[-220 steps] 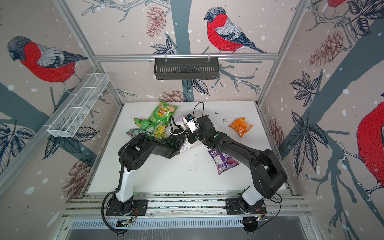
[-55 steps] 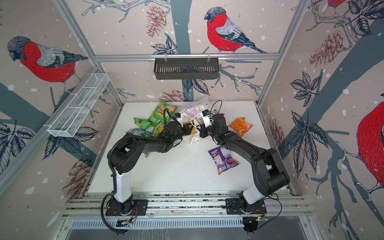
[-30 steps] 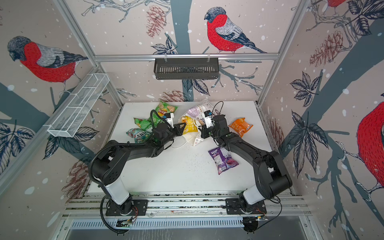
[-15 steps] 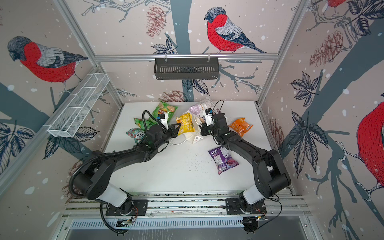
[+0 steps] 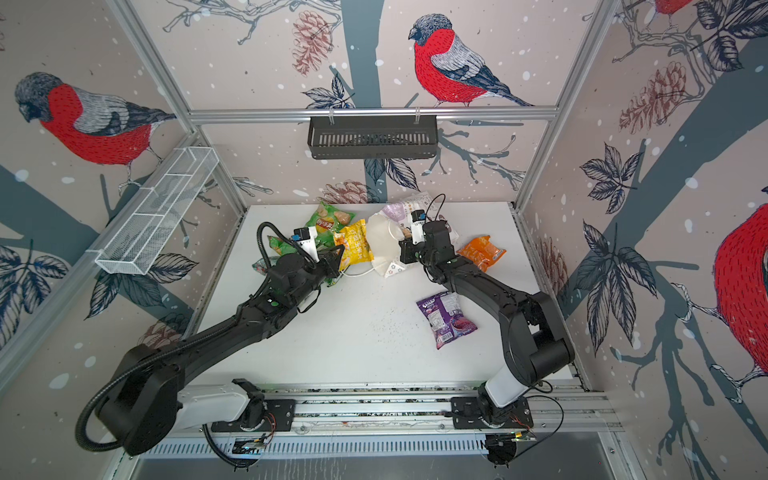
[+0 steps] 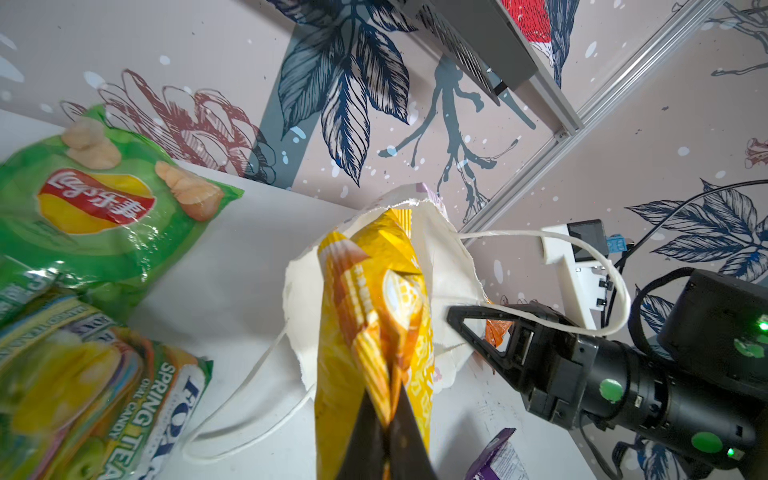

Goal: Take the snacks out of the paper bag
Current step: 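Pull the yellow packet out and carry it to the green packets with the left gripper, then release the yellow packet onto the pile while the right gripper sets the bag down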

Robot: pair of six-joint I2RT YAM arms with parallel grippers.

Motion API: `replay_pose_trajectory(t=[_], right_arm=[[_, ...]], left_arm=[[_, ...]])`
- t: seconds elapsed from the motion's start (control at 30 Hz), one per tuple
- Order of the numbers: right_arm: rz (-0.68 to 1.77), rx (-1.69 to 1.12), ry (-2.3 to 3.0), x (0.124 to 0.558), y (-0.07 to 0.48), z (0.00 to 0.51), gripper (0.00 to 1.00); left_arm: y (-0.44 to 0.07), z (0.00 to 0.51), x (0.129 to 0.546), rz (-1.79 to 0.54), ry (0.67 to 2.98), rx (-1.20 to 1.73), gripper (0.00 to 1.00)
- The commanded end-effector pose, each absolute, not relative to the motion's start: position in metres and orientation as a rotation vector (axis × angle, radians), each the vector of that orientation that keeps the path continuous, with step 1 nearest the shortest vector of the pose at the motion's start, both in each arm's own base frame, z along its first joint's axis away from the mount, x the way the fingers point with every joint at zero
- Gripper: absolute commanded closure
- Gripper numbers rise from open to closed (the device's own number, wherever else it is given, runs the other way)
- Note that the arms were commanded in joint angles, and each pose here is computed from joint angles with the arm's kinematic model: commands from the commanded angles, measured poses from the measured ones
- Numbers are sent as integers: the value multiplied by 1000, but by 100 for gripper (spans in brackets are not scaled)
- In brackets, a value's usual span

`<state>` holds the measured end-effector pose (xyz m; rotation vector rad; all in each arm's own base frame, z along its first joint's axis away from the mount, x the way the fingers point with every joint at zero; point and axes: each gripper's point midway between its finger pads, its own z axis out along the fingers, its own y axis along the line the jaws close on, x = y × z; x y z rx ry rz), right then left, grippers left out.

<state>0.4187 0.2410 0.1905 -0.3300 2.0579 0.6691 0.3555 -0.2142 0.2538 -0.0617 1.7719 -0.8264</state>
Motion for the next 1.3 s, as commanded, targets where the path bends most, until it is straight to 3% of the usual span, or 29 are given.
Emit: replay_pose_trajectory(t=[0.0,0.37,0.67,0.8,0.87,0.97,1.07,1.2,1.27], right_arm=[[616,-251,2047,431,231,196,100],[553,-168,2069,444,221,184,100],[601,-185,2032,442,226,194,100],[599,-184,2021,441,225,200,100],[600,-179,2019,440,225,202,94],[605,-161,2023,438,222,202,79],[609,-154,2024,435,220,201,72],[626,-165,2013,430,220,205,41],[628,-173,2010,428,221,208,31]], left_arm=[[-190,252,354,-710,1784,-105,100],[-115,263,338,-420,1789,-240,100],[-24,219,347,-115,1887,-451,100],[-6,204,361,-127,1914,-513,100],[-3,200,371,-113,1928,-522,100],[-1,192,386,-72,1960,-531,100],[-1,181,400,-62,1989,-558,100],[-6,169,413,-69,2033,-557,100],[-6,167,416,-58,2046,-562,100]])
